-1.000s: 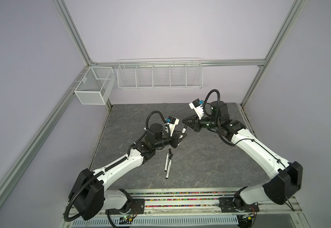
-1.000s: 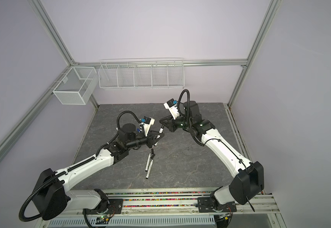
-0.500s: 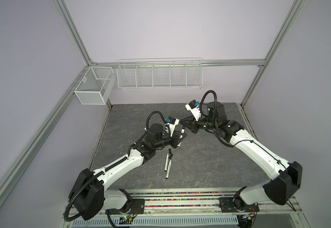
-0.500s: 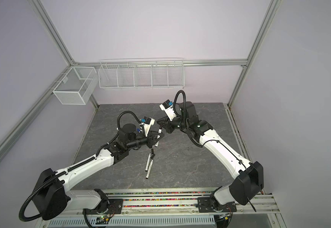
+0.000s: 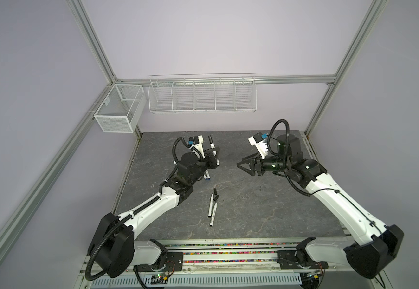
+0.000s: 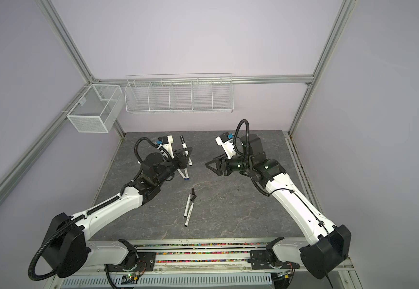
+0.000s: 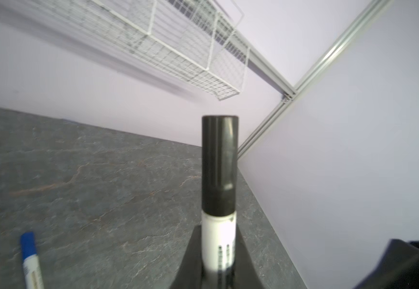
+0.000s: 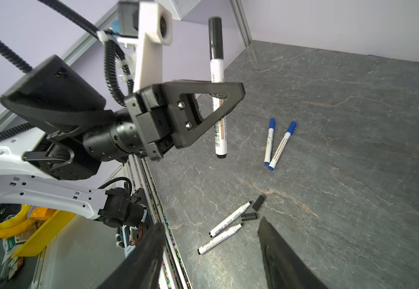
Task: Insert the pens into the pen caps
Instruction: 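Draw the right gripper back while the left gripper carries the capped marker away, then lay the capped white marker beside the blue markers with the left gripper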
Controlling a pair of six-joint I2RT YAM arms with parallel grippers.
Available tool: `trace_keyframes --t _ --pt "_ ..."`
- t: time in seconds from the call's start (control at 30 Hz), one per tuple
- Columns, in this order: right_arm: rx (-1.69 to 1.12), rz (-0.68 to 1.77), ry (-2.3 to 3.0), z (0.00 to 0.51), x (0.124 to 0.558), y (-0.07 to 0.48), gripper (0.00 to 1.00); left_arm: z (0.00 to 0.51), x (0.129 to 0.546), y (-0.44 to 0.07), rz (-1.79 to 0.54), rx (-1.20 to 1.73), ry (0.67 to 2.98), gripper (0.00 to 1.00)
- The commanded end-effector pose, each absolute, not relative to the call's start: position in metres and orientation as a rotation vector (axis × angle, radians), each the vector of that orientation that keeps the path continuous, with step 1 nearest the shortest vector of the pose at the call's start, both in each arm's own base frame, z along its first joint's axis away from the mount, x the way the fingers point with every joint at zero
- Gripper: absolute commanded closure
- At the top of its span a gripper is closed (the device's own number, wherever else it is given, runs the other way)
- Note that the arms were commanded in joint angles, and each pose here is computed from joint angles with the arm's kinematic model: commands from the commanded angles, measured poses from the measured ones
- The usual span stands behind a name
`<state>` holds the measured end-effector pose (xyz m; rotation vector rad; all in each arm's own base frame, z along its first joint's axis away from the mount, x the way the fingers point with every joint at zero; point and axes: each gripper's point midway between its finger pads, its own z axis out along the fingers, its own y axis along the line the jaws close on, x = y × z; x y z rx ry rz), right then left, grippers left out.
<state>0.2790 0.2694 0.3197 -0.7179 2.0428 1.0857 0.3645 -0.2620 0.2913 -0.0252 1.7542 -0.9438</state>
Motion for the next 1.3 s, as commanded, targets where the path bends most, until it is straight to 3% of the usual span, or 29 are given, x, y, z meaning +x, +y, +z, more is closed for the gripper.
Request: trace_keyframes --t 0.0,0.13,0.23,0.33,0.47,0.7,0.83,0.87,1.07,1.27 --pt "-0.687 1.082 2.128 0.299 0.278 0.267 0.37 0.237 0.383 -0.22 -0.826 -0.294 1.884 1.0" --pt "-0.669 1.079 2.153 0.292 0.281 0.267 0.38 0.186 0.392 -0.175 -0.727 -0.494 1.953 1.0" --pt "-0.667 1.072 2.16 0.29 0.284 0.267 0.38 0.144 0.39 -0.153 -0.531 -0.543 2.084 1.0" --pt "-0.667 1.061 2.168 0.289 0.286 0.267 0.38 0.118 0.39 -0.152 -0.45 -0.502 2.164 1.0" --pt "-0.675 1.053 2.18 0.286 0.286 0.267 0.38 0.083 0.389 -0.132 -0.368 -0.704 2.221 1.0" --pt "-0.676 1.029 2.203 0.28 0.282 0.262 0.39 0.058 0.402 -0.139 -0.317 -0.736 2.305 1.0" --pt "-0.675 1.009 2.204 0.279 0.281 0.259 0.39 0.044 0.408 -0.143 -0.285 -0.759 2.366 0.93" --pt "-0.676 1.002 2.207 0.278 0.28 0.258 0.39 0.041 0.41 -0.145 -0.288 -0.762 2.373 0.83" --pt "-0.685 0.972 2.212 0.276 0.277 0.254 0.39 0.037 0.41 -0.147 -0.296 -0.79 2.387 0.63" --pt "-0.693 0.973 2.215 0.275 0.276 0.254 0.4 0.044 0.41 -0.15 -0.331 -0.789 2.378 0.58"
